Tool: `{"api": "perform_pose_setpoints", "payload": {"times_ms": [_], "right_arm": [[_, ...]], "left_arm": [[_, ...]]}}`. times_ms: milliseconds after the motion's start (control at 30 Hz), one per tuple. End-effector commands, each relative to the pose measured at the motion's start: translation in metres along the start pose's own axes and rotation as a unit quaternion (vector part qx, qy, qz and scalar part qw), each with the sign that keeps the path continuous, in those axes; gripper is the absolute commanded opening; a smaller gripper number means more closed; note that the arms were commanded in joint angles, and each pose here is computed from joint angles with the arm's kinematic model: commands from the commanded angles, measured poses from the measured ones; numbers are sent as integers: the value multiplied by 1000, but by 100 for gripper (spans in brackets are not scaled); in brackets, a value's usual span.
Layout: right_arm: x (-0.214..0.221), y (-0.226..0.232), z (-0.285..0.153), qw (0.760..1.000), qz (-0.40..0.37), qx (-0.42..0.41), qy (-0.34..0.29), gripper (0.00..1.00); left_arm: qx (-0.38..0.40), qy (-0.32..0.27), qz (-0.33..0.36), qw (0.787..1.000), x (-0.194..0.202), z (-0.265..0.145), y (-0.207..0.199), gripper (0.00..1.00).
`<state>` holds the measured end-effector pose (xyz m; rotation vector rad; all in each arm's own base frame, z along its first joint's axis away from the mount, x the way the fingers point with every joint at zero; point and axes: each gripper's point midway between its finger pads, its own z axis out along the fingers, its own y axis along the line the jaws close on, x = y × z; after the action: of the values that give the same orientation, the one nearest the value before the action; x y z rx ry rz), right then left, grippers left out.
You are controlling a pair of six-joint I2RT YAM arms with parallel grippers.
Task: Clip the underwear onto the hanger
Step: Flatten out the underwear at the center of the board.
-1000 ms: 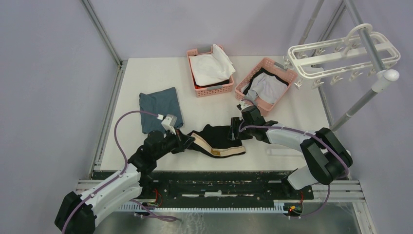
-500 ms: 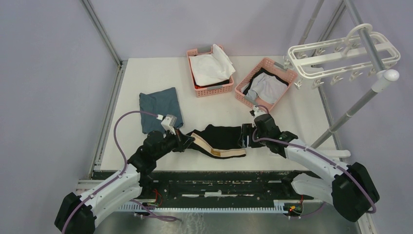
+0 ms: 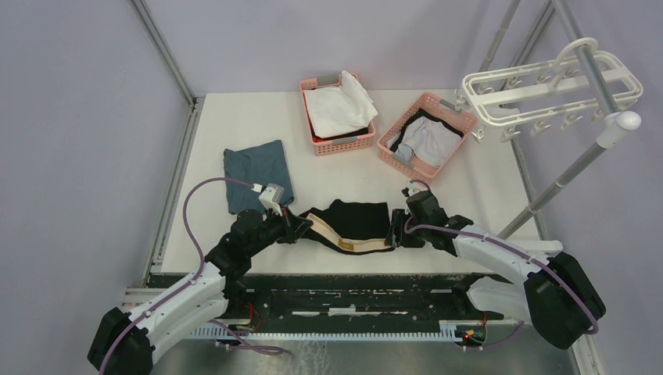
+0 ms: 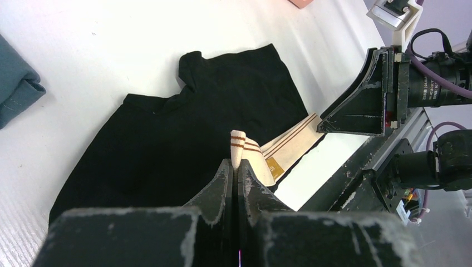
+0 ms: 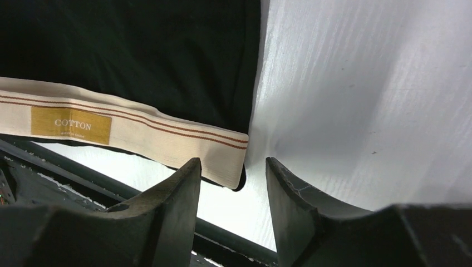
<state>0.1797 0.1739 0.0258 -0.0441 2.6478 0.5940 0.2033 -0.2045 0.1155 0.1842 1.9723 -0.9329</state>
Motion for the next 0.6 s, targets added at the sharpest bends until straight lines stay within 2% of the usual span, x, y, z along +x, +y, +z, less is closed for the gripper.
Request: {"api": "perform_pose_setpoints", "payload": {"times_ms": [0, 333, 467, 567], "right_arm": [[-7, 12, 2, 999, 10, -30, -12, 52], [-11, 13, 2, 999, 4, -30, -23, 19], [-16, 16, -1, 999, -9, -38, -35, 1], [-29, 25, -16, 995, -40, -59, -67, 0]], "left_arm": [[13, -25, -19, 999, -16, 1, -10, 3], [11, -27, -20, 999, -18, 1, -10, 3], [12, -29, -21, 999, -19, 0, -11, 3], [12, -36, -24, 999, -23, -2, -13, 3]]}}
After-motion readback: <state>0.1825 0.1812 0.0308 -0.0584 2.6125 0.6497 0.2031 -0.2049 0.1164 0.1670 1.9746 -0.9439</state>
